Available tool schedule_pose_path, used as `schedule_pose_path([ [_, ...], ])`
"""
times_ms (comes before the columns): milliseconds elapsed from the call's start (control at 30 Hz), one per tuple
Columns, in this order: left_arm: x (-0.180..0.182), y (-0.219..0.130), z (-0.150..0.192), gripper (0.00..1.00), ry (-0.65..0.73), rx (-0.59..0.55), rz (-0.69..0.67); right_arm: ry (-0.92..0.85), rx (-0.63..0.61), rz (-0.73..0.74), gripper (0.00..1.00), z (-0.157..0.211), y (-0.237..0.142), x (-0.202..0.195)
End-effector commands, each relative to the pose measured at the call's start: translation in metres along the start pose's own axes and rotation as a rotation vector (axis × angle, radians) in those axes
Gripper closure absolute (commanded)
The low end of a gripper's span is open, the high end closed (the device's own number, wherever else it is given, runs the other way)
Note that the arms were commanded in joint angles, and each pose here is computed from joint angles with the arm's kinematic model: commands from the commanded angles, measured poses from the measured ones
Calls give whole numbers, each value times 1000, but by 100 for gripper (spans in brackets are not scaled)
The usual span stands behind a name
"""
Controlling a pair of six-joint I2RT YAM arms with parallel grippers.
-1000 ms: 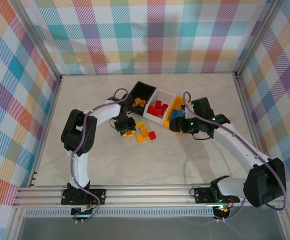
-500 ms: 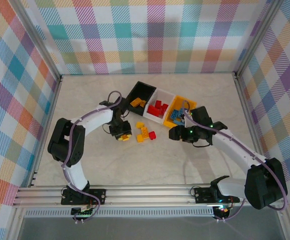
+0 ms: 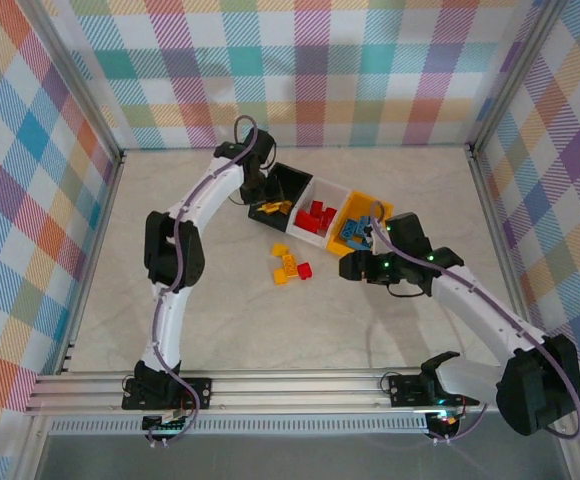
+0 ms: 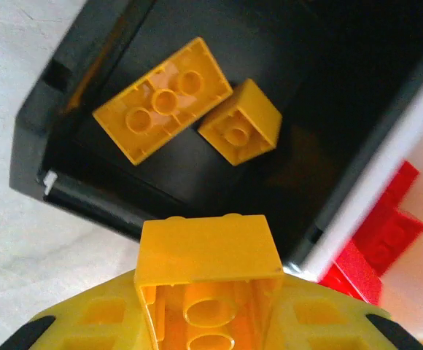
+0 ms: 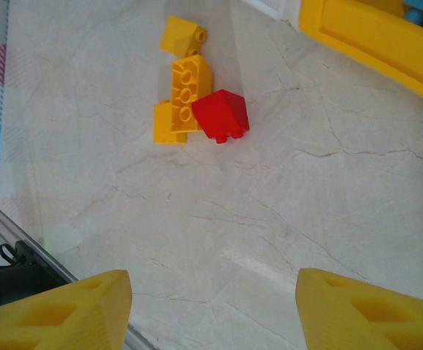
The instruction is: Sort the legos into containers by color
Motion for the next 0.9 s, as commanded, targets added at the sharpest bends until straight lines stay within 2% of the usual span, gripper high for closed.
schedule_pose_path([
  [0,7,9,-1,68,2,56,-24,-25,5,14,38,7,-8,1],
  [233,11,27,-9,63,-26,64,-3,-32,12,33,38,12,-12,-2],
  [367,8,29,-9,58,-25,69,13,-18,19,26,38,11,-8,-3],
  [500,8,29,-11,57,-25,64,20,-6,22,8,38,7,-3,0],
  [600,5,26,-13,55,-34,60,37,0,21,2,38,3,-1,2],
  [733,5,17,-9,44,-26,62,35,-3,28,4,38,3,1,4],
  [867,9,-1,2,38,14,53,12,-7,45,8,38,8,5,3],
])
Point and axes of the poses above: each hand's point on the last joint's axis, 136 mm out from that joint toward the fingers, its own y axis out along the fingers, its own x axis along the line the jaws close on, z = x × y, the point moved 2 cm from there along -y, back along the fingers, and after that the axes turned 1 degree about y, right-handed, at the moved point
